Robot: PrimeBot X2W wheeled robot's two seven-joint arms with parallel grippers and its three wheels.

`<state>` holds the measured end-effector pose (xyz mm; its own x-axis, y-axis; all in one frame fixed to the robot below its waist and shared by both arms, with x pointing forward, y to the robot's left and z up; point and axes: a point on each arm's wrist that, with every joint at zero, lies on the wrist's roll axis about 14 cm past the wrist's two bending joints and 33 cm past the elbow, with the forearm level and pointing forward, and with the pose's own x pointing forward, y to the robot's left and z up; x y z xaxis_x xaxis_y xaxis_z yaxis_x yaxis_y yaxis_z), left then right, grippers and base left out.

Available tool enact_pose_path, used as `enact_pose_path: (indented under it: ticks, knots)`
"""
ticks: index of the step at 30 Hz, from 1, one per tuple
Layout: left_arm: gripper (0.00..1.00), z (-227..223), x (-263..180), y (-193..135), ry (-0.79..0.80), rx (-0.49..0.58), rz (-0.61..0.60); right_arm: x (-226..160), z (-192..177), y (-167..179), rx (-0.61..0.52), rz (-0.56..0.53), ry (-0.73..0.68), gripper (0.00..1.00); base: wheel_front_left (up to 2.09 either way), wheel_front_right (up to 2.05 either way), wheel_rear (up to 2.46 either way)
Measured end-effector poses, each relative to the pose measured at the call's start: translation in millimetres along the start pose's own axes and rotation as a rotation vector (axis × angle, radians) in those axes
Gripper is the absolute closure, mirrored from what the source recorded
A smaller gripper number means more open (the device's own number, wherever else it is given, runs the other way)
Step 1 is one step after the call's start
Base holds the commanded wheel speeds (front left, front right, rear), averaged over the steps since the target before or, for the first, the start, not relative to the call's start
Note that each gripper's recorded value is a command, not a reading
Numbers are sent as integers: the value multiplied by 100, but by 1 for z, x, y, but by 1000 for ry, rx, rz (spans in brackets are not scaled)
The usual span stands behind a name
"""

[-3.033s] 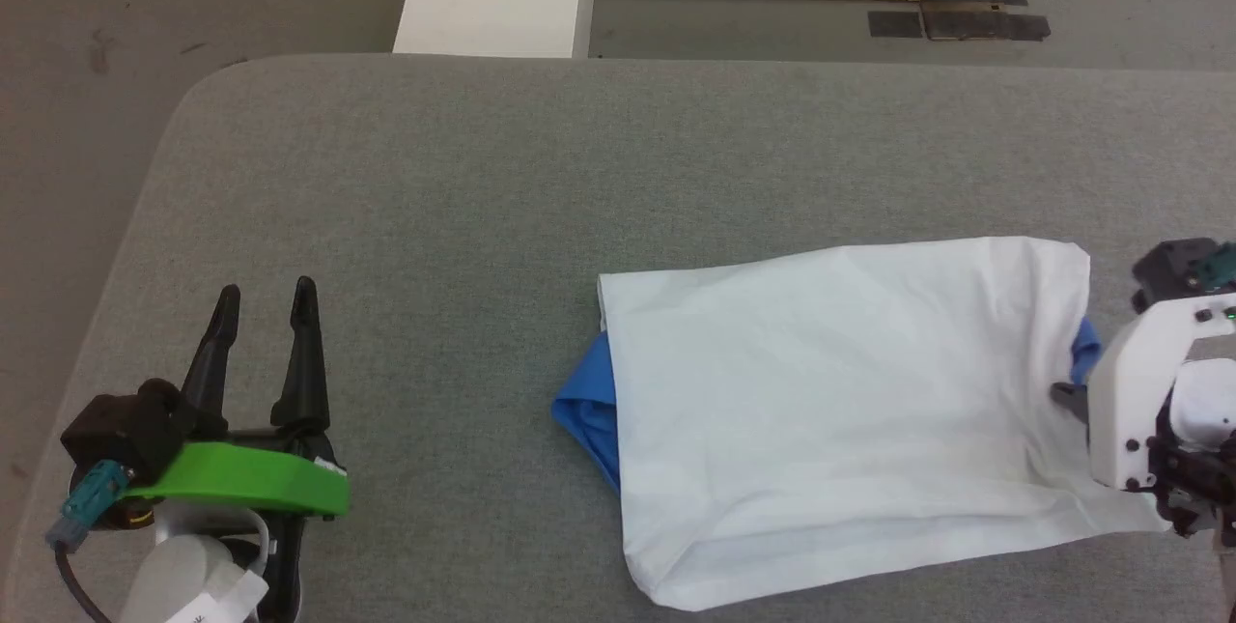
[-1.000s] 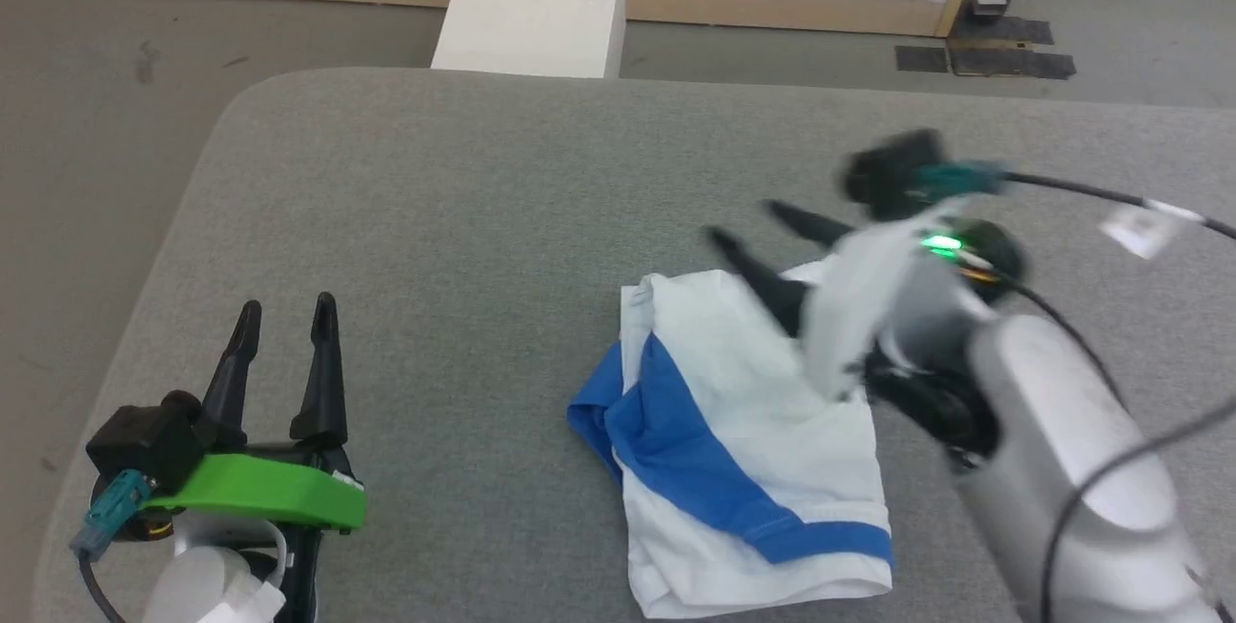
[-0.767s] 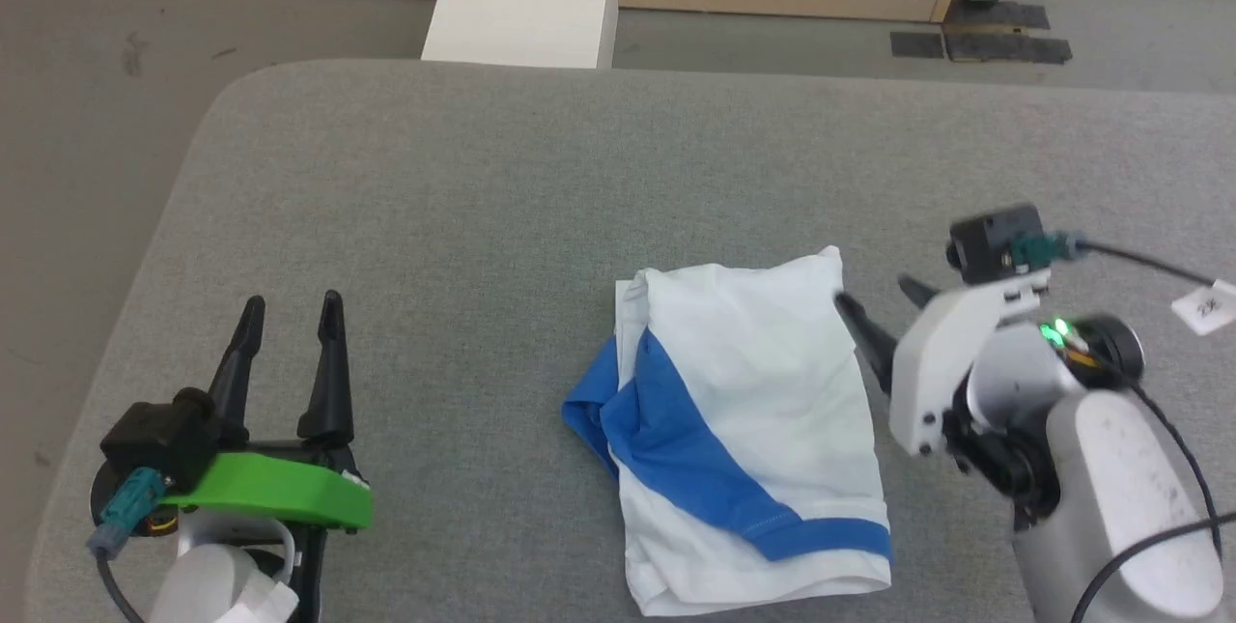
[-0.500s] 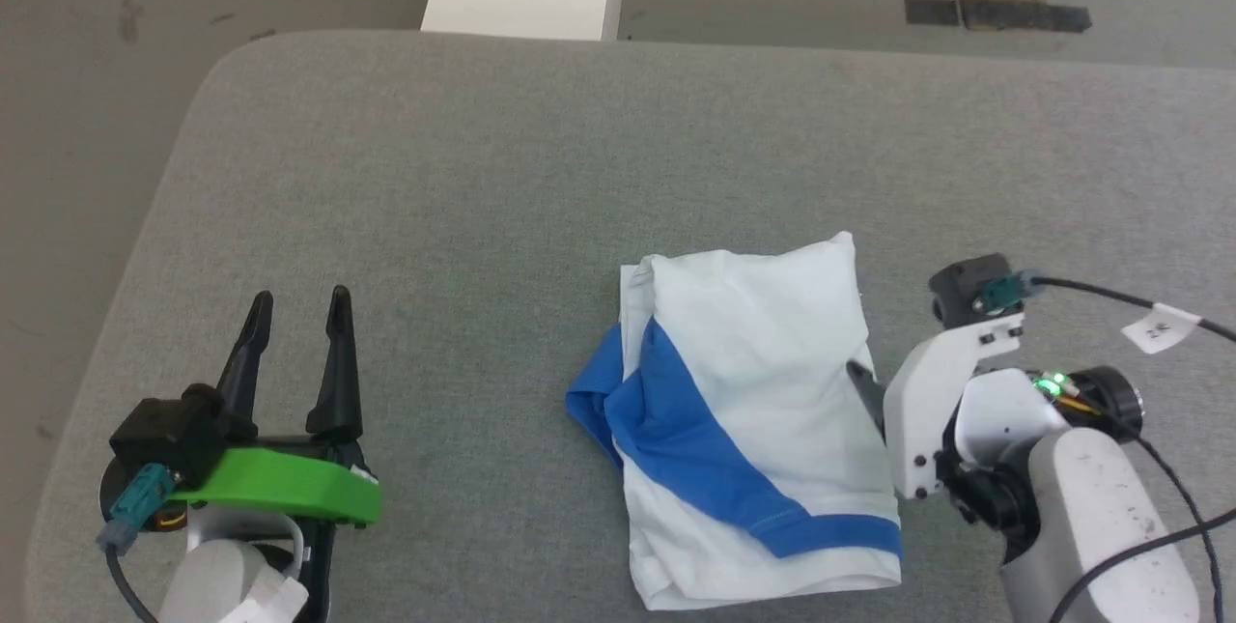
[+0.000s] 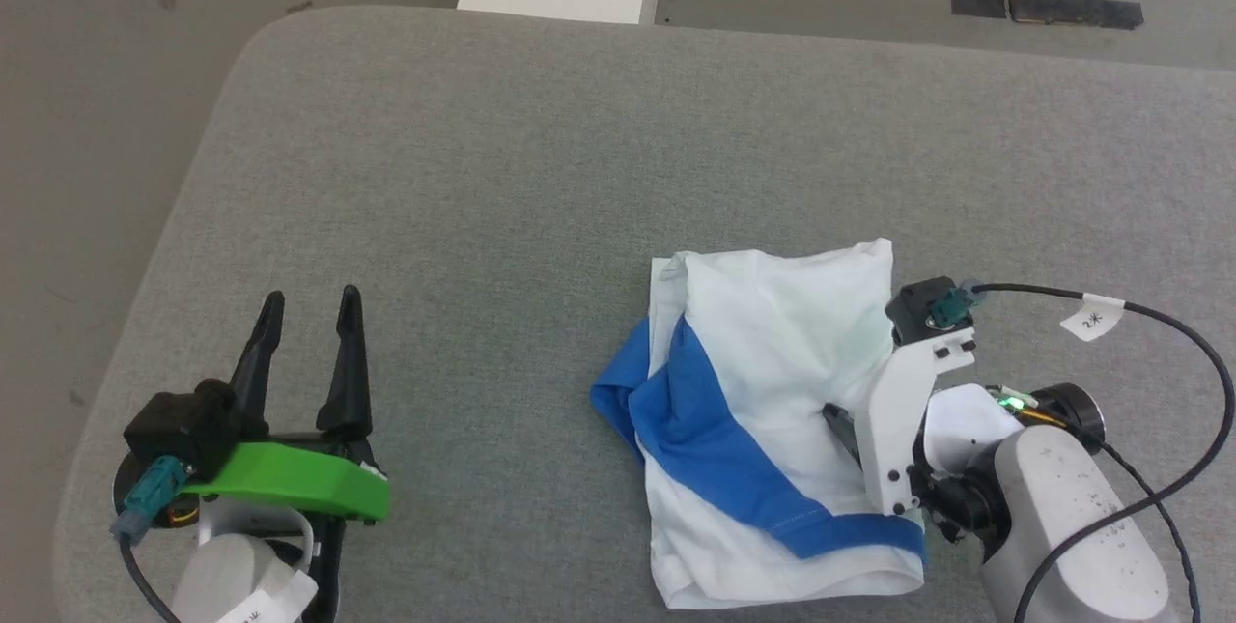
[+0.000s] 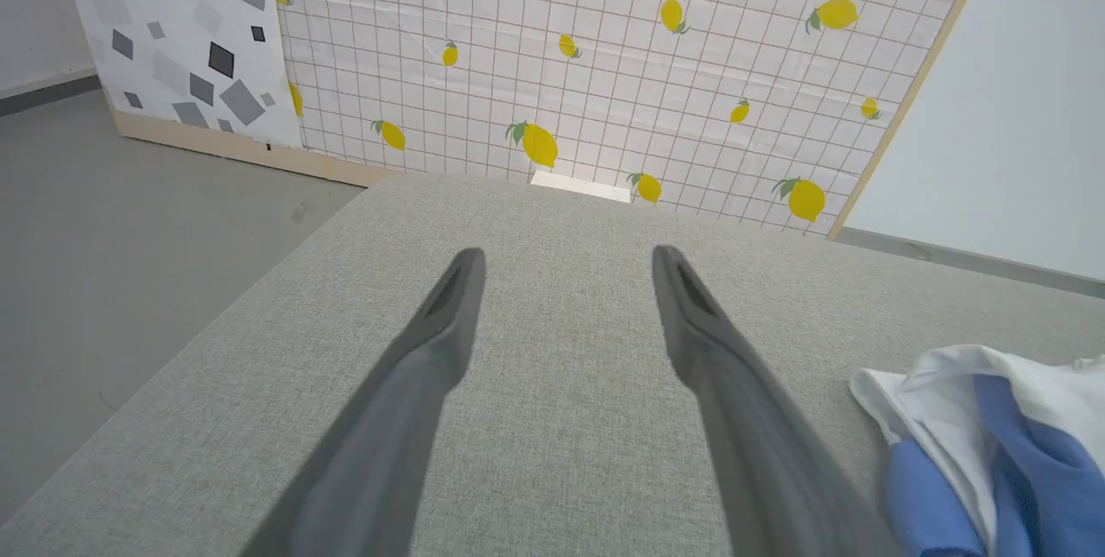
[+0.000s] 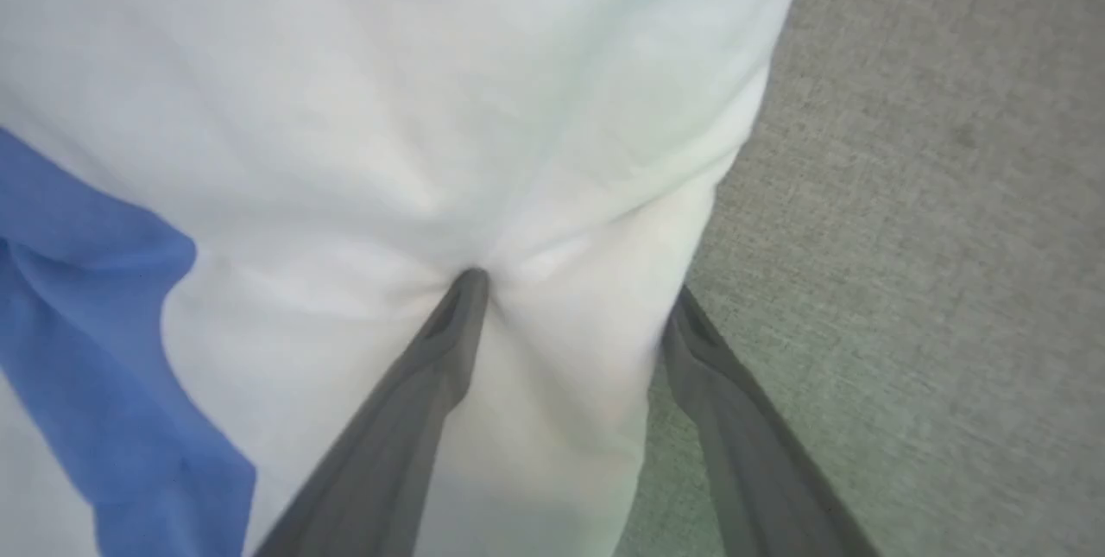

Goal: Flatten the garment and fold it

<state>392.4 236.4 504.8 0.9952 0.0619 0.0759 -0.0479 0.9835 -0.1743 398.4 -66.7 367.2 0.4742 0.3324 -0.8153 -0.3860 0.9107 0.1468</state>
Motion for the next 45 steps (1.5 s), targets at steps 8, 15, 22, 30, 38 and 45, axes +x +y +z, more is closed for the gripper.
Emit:
enact_pose_path:
  ticks: [8, 15, 22, 30, 38, 45]
  knots:
    - [0, 10, -4, 6, -30, -9, 27, -4, 11, 18, -8, 52, -54, 100, 0, 0, 0]
    - [0, 15, 2, -5, -56, -18, -3, -37, 18, 4, -171, 20, -86, 100, 0, 0, 0]
    - [0, 8, 26, -55, -53, -47, -145, -92, 15, -86, -182, -196, -58, 100, 0, 0, 0]
    - [0, -13, 77, -135, -20, -52, -395, -158, -15, -212, 24, -520, -39, 100, 0, 0, 0]
    - [0, -49, 106, -135, 48, -21, -435, -201, -43, -302, 106, -799, 63, 100, 0, 0, 0]
    - [0, -93, 113, -110, 138, -4, -390, -195, -53, -345, 131, -931, 124, 77, 0, 0, 0]
